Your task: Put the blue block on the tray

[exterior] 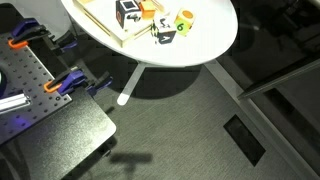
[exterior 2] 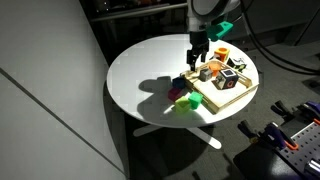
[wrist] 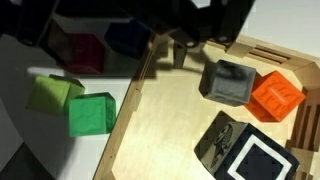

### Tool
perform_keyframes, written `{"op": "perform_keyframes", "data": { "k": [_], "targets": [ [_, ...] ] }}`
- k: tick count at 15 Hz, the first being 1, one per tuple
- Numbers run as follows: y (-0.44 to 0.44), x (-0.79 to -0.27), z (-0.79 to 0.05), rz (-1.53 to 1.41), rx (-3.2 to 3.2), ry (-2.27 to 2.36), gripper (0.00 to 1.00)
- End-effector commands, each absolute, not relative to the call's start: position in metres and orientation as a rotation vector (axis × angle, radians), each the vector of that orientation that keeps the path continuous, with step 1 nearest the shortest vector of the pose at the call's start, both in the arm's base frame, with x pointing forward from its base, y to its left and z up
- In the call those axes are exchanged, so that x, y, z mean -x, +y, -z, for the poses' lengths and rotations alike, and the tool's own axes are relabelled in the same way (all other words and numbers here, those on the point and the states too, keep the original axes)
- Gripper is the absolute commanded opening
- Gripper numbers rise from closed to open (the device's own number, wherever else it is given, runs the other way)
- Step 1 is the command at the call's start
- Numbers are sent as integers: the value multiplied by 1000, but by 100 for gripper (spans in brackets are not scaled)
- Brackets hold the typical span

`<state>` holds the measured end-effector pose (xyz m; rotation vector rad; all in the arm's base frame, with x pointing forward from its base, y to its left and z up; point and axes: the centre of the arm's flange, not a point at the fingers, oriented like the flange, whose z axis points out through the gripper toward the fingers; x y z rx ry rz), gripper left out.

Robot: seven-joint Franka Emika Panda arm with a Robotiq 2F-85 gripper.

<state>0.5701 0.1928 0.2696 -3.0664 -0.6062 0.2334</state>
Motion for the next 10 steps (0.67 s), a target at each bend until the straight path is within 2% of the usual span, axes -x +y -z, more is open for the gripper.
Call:
{"op": "perform_keyframes", "data": {
  "k": [1, 10],
  "targets": [
    [209, -593, -257, -236, 3084, -542, 100],
    [241, -607, -221, -238, 3131, -342, 100]
  ]
}}
